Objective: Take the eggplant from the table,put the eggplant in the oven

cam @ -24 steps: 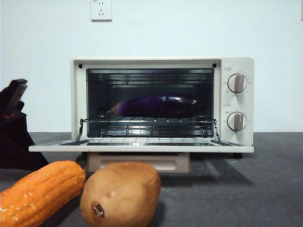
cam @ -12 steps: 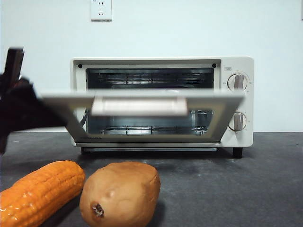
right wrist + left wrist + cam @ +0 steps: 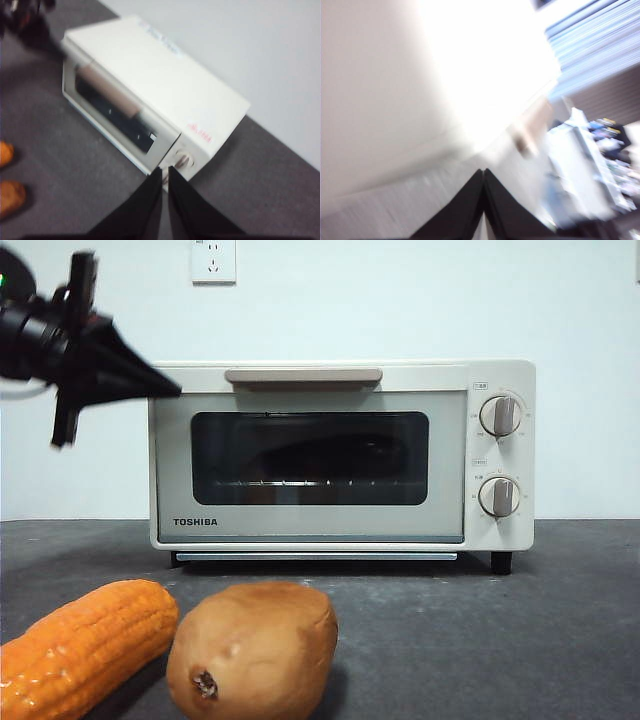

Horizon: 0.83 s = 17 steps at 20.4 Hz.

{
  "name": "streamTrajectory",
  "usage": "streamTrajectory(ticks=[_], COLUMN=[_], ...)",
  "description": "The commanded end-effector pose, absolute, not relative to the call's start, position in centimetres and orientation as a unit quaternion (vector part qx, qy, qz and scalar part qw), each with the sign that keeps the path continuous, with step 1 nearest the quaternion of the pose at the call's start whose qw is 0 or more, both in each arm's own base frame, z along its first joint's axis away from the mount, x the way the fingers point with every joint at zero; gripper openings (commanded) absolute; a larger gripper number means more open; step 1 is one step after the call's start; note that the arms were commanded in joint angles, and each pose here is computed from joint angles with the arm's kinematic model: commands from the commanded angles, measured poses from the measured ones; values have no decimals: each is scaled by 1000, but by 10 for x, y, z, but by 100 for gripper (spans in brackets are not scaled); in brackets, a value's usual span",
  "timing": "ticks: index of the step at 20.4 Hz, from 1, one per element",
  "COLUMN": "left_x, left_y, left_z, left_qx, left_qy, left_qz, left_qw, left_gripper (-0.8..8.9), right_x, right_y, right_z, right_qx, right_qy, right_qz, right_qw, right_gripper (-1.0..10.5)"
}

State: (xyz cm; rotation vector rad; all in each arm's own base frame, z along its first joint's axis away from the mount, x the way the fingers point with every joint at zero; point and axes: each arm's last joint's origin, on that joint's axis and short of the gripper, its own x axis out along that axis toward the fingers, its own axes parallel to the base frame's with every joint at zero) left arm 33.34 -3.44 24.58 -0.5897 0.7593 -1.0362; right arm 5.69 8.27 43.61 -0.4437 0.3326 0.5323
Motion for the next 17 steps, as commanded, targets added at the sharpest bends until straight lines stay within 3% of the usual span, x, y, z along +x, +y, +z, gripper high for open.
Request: streamTrajectory(ticks=[1, 10, 17], left_x=[329, 258, 209], left_y=[-37, -61, -74], left_z=[271, 319, 334], left_qx=[-249, -42, -3], left_qy=[330, 330, 283], left_qz=[-453, -307, -283], left_qw=[790, 892, 916], left_gripper=[4, 4, 4], right_x=[61, 81, 105], right_y=[95, 111, 108], right_z=[420, 335, 298], right_qx=[-234, -341, -257], right_qy=[184, 290, 348], right_qz=[264, 226, 285], right_qw=[917, 865, 855], right_gripper=[3, 3, 3])
